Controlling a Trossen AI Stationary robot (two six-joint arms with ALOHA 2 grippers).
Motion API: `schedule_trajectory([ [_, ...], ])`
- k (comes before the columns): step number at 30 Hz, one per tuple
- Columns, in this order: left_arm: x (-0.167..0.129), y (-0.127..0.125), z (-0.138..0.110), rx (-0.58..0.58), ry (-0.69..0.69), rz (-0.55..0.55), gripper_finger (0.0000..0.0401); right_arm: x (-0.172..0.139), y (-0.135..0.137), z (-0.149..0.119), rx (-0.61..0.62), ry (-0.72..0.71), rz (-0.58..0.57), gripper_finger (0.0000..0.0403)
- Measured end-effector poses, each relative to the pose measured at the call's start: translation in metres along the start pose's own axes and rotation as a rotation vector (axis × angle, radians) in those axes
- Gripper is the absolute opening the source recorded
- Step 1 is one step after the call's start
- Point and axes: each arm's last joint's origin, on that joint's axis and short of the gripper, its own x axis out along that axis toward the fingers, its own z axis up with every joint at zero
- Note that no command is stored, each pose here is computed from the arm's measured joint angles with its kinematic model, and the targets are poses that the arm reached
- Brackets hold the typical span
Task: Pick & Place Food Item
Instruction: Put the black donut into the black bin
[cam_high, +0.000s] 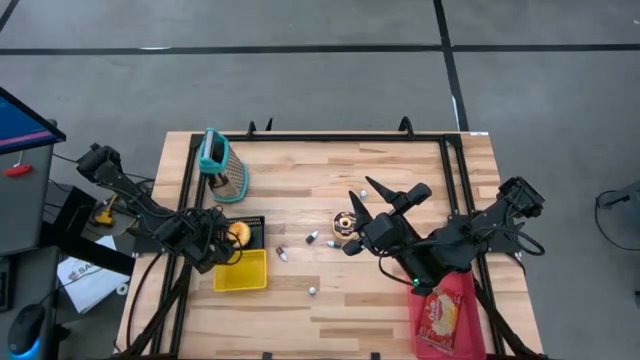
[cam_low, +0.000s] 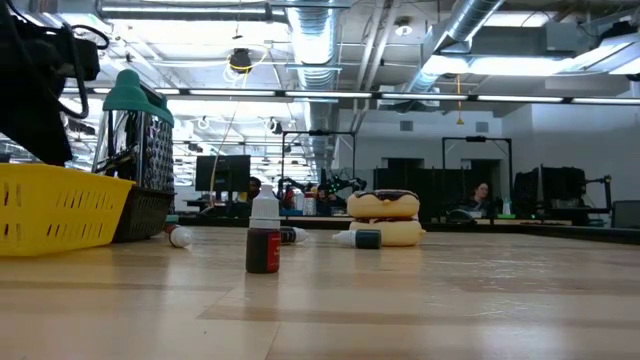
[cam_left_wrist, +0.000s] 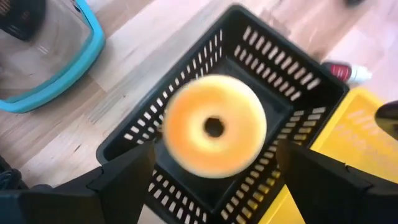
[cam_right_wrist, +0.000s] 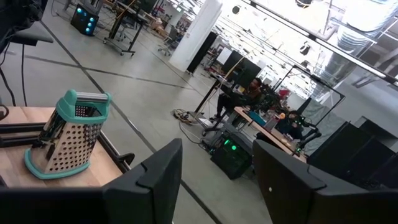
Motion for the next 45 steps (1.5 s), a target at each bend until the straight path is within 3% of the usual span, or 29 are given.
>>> schedule_trajectory([
  [5, 0.001, 0.001, 0.002, -0.06, -0.02, 0.012, 0.0322, 0.001, 0.0, 0.0, -0.003, 0.001, -0.002, 0.0187],
  [9, 0.005, -0.004, 0.009, -0.196, -0.005, -0.019, 0.0315, 0.004, 0.0, 0.0, -0.003, 0.006, -0.01, 0.0187],
  [14, 0.007, -0.014, 0.016, -0.304, 0.012, -0.113, 0.0305, 0.01, -0.001, 0.0, -0.003, 0.015, -0.024, 0.0187],
  [17, 0.006, -0.026, 0.024, -0.329, -0.033, -0.236, 0.0301, 0.01, -0.007, 0.0, -0.002, 0.015, -0.024, 0.0187],
  [19, 0.002, -0.039, 0.032, -0.258, -0.11, -0.365, 0.0301, 0.009, -0.016, 0.002, 0.018, 0.014, -0.024, 0.0187],
  [22, -0.01, -0.058, 0.049, -0.049, -0.302, -0.548, 0.0301, 0.008, -0.032, 0.005, 0.052, 0.012, -0.021, 0.0187],
  [24, -0.013, -0.063, 0.062, 0.05, -0.434, -0.579, 0.03, 0.006, -0.042, 0.006, 0.073, 0.009, -0.016, 0.0187],
  [27, -0.005, -0.061, 0.084, 0.079, -0.537, -0.543, 0.0296, 0.006, -0.052, 0.007, 0.088, 0.009, -0.017, 0.0187],
  [34, 0.023, -0.068, 0.139, 0.361, -0.525, -0.57, 0.029, 0.001, -0.065, 0.007, 0.11, 0.001, -0.002, 0.0187],
  [41, 0.056, -0.113, 0.195, 0.777, -0.423, -0.502, 0.029, -0.009, -0.08, 0.008, 0.145, -0.015, 0.029, 0.0187],
  [45, 0.078, -0.139, 0.212, 0.913, -0.367, -0.478, 0.029, -0.01, -0.083, 0.009, 0.152, -0.016, 0.031, 0.0187],
])
